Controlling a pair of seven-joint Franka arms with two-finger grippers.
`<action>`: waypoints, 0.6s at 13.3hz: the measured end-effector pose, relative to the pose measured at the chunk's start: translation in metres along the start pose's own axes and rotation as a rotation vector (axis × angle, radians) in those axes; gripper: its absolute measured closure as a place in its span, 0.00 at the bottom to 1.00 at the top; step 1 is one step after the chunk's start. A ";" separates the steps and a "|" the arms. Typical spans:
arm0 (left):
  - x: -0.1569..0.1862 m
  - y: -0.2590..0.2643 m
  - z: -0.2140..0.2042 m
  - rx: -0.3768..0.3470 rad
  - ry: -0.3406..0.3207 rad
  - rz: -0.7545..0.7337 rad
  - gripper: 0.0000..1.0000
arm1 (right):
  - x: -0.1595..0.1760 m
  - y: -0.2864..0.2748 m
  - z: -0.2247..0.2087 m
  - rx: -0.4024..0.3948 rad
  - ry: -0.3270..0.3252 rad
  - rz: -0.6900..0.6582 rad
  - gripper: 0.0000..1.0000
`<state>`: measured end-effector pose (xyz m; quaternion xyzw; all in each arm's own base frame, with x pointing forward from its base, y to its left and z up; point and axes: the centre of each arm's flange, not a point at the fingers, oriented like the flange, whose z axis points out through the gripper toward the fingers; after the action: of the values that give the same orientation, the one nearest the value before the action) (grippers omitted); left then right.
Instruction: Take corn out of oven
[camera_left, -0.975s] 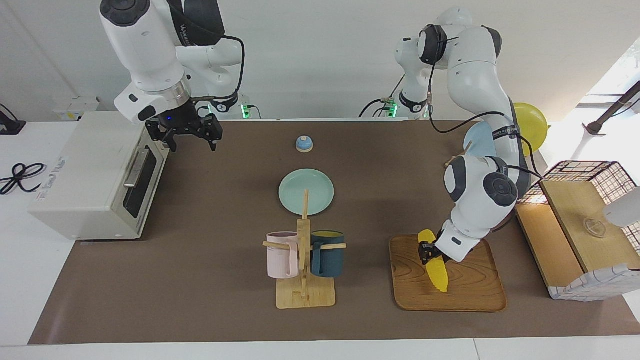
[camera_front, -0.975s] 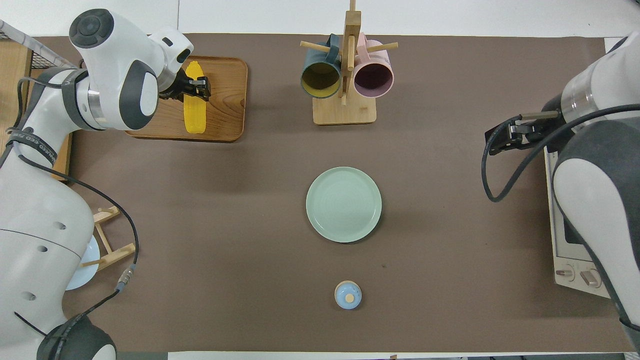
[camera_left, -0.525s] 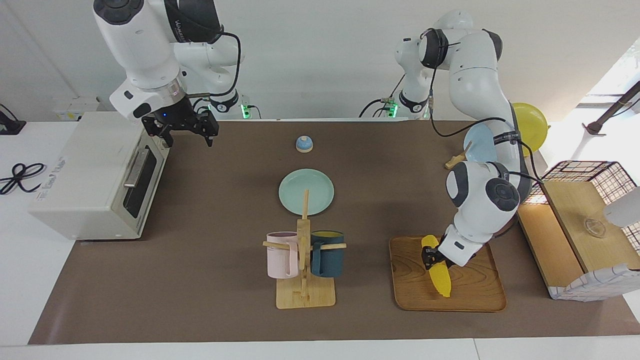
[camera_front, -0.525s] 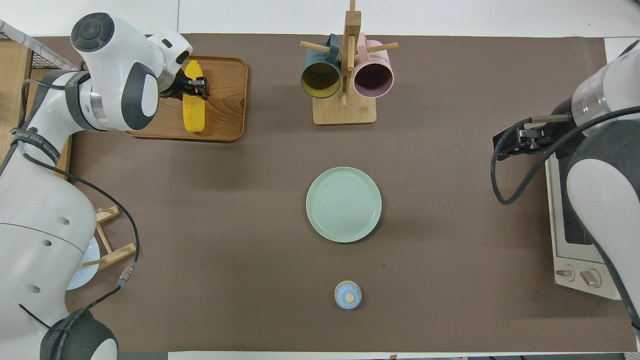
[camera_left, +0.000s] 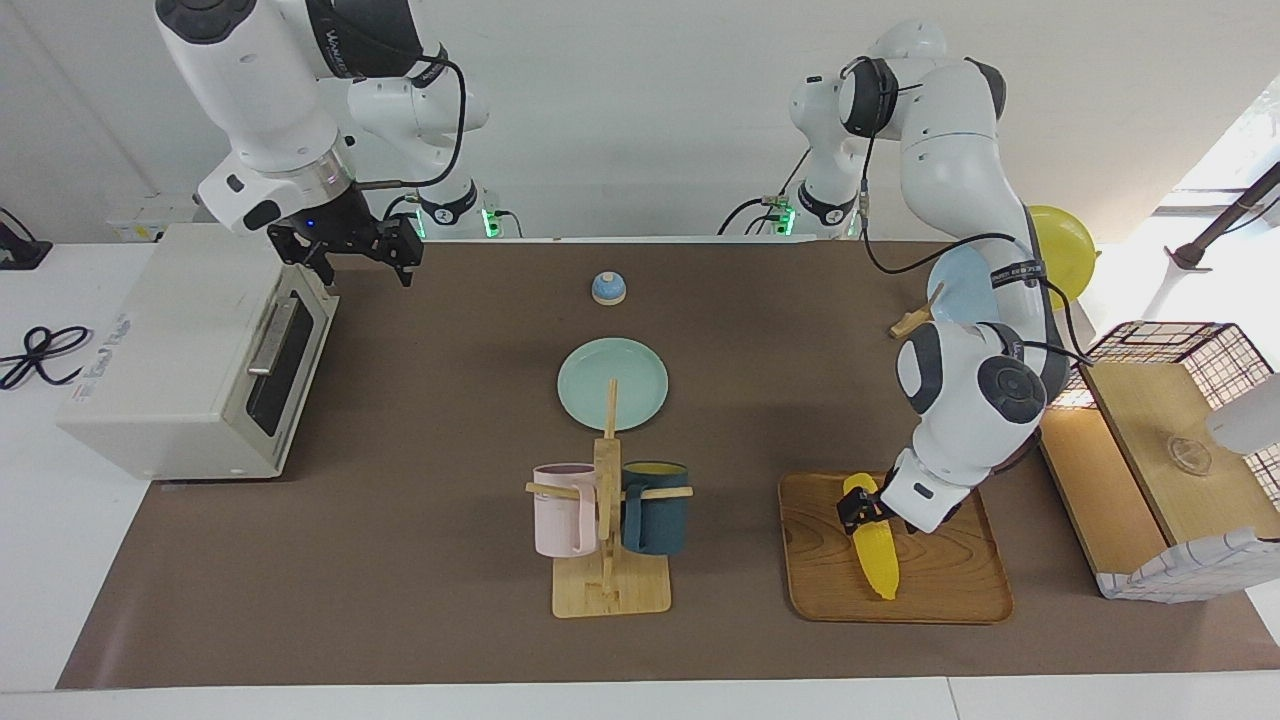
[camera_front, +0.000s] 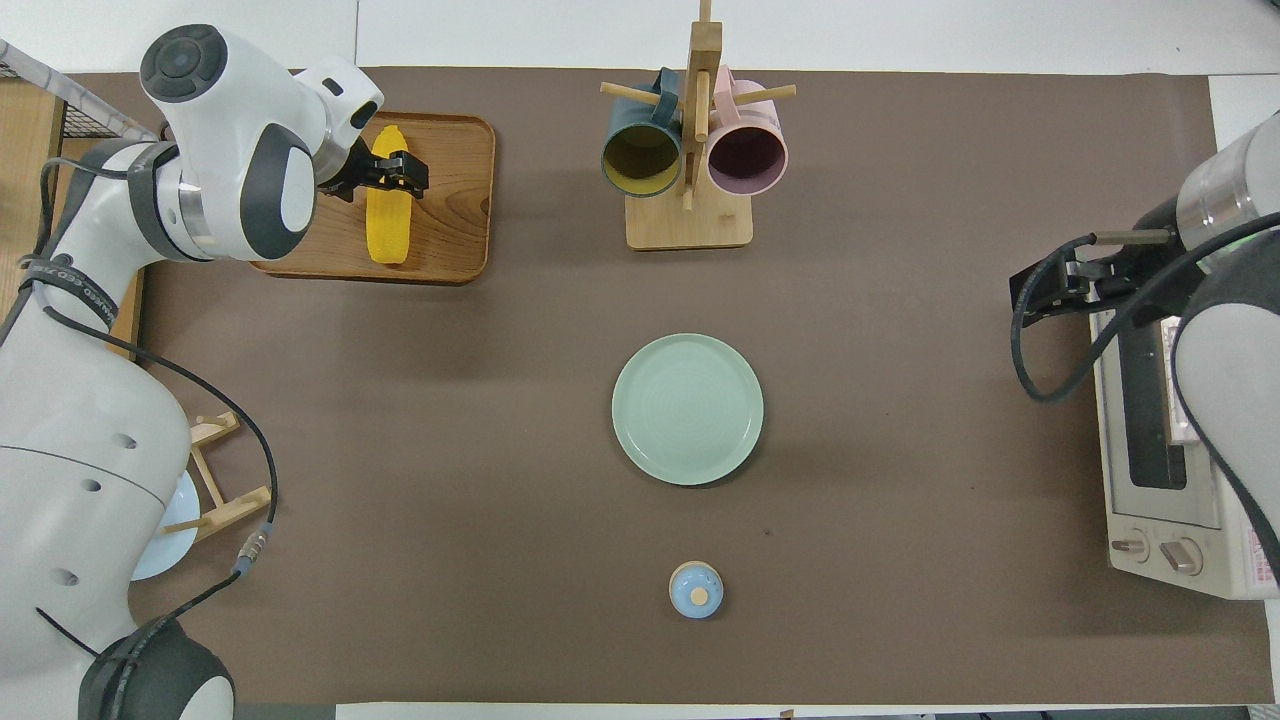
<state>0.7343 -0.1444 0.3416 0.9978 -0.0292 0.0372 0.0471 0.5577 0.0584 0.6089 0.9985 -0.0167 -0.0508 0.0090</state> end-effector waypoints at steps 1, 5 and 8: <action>0.001 0.001 -0.017 -0.002 0.009 -0.002 0.00 | -0.001 0.000 -0.001 0.000 0.001 0.000 0.00; -0.020 -0.006 -0.127 0.000 0.002 -0.038 0.00 | -0.002 0.004 -0.004 0.002 0.006 0.008 0.00; -0.052 -0.019 -0.197 0.009 -0.051 -0.057 0.00 | 0.005 0.043 -0.008 0.011 0.045 -0.018 0.00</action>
<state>0.6693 -0.1038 0.5319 0.9990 -0.0018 0.0104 0.0428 0.5621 0.0154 0.6176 0.9996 -0.0080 -0.0281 0.0034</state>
